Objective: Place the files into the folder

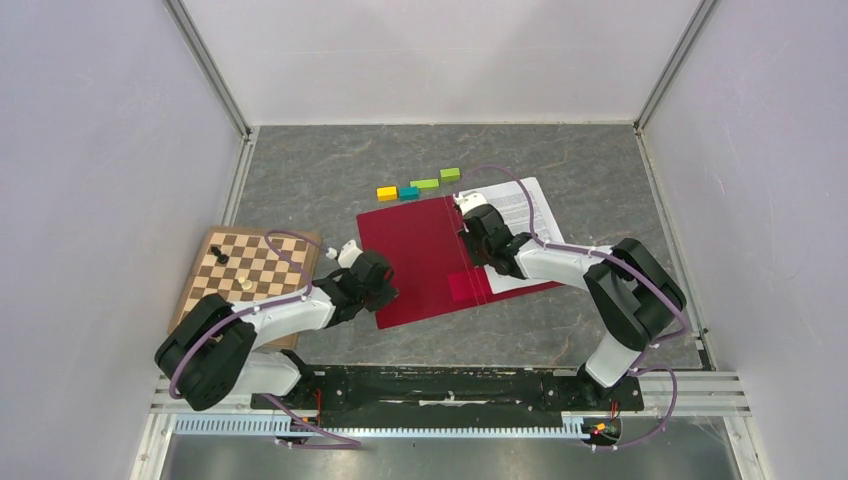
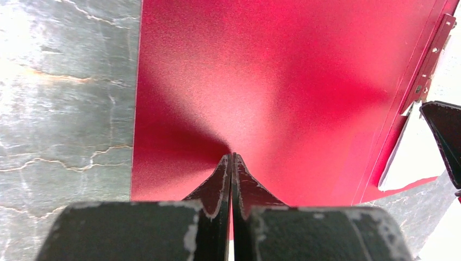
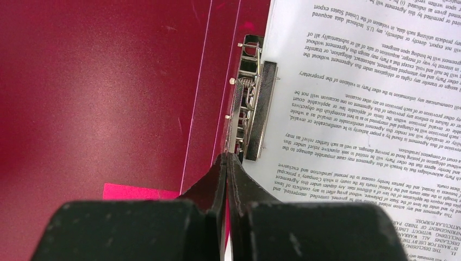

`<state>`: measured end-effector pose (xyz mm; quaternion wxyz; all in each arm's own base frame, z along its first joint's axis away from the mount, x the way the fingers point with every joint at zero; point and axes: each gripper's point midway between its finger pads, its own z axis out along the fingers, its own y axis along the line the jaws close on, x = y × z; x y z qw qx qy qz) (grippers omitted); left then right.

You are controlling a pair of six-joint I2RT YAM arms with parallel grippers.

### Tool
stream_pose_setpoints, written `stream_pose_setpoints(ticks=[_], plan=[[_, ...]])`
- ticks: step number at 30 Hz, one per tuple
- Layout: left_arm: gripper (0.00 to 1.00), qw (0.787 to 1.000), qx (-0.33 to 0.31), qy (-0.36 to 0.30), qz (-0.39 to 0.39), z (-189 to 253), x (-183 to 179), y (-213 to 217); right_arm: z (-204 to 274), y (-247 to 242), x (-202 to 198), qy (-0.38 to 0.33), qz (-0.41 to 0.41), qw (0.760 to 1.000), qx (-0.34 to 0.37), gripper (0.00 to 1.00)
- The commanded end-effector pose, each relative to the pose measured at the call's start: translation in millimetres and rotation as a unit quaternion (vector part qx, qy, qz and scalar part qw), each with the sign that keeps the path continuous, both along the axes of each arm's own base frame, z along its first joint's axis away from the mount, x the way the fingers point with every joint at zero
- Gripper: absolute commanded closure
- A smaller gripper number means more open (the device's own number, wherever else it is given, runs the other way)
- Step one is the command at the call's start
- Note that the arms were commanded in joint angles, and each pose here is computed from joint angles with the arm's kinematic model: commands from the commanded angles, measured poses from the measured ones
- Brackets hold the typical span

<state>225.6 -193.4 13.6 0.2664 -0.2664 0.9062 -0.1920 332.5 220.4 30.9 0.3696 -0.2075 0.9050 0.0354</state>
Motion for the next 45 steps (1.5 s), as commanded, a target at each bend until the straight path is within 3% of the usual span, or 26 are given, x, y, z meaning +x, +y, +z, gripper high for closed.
stream_pose_setpoints(ticks=[1,21,45], plan=[[0.98,0.993,0.082,0.082,-0.028,-46,-44,32,-59,-48,-44,0.112,-0.014,0.99,-0.087,1.0],[0.98,0.993,0.076,0.08,-0.042,-50,-42,22,-59,-38,-47,0.13,-0.009,0.99,-0.059,1.0],[0.98,0.994,0.082,0.056,-0.048,-34,-33,21,-3,-13,-10,0.072,-0.011,0.997,-0.019,1.0]])
